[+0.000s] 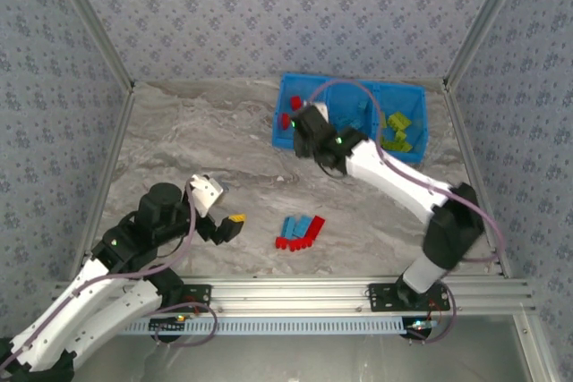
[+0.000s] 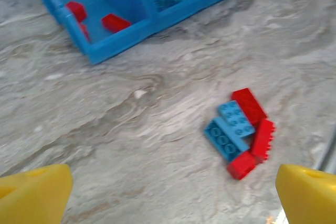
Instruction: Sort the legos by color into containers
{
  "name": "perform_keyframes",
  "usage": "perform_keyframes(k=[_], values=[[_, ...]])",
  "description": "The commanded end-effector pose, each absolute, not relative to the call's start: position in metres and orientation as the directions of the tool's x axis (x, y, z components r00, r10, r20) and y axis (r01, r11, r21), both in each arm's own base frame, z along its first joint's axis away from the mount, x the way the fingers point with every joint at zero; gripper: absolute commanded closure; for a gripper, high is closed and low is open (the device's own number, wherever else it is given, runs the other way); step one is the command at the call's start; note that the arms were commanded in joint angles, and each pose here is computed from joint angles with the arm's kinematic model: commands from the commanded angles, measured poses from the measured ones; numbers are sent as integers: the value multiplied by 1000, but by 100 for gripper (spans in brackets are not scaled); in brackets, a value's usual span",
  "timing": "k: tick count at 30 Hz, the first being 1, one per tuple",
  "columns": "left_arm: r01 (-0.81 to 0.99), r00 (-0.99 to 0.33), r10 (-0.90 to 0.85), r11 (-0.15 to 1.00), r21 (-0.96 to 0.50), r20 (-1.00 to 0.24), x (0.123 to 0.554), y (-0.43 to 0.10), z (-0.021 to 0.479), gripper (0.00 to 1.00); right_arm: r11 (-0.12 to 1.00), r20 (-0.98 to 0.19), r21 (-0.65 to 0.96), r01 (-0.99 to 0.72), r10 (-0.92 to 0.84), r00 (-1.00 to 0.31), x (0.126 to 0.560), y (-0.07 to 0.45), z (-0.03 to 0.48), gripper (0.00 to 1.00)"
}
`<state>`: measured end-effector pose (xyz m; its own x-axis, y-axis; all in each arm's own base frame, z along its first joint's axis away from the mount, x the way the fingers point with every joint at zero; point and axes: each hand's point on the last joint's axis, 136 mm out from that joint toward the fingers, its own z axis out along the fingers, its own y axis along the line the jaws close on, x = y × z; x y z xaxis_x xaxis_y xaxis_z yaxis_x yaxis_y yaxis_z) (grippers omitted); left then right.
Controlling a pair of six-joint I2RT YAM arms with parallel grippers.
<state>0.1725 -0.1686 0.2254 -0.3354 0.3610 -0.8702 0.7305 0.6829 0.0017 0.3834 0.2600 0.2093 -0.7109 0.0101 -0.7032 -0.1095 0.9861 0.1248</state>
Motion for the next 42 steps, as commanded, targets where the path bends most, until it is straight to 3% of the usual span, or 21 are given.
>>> perform_keyframes(k=[1, 4, 8, 16, 20, 26, 31, 36, 42], values=[[641, -380, 374, 766, 50, -846, 188, -149, 218, 1, 982, -708, 83, -167, -59, -703, 443, 267, 192, 73], [636, -391, 375, 770, 48, -841, 189, -148, 215, 1, 987, -690, 72, -146, -56, -721, 489, 269, 173, 70], [631, -407, 367, 775, 33, -837, 190, -149, 213, 1, 990, -672, 56, -131, -59, -738, 523, 266, 159, 57], [542, -489, 294, 840, -22, -821, 201, -144, 214, 1, 985, -691, 90, -145, -43, -722, 517, 257, 206, 50], [358, -619, 92, 917, -176, -780, 213, -140, 217, 3, 969, -705, 146, -198, -38, -708, 474, 252, 246, 49], [159, -766, -85, 936, -315, -638, 216, -153, 194, 10, 932, -703, 179, -315, -103, -704, 362, 230, 282, 33], [192, -795, -60, 919, -344, -604, 216, -201, 173, 13, 914, -631, 177, -366, -179, -754, 260, 207, 256, 21], [218, -833, 12, 926, -309, -554, 217, -252, 141, 17, 913, -497, 221, -344, -198, -845, 193, 189, 205, 17], [198, -876, -4, 908, -368, -481, 220, -302, 102, 23, 941, -444, 189, -281, -173, -879, 172, 166, 180, 14]])
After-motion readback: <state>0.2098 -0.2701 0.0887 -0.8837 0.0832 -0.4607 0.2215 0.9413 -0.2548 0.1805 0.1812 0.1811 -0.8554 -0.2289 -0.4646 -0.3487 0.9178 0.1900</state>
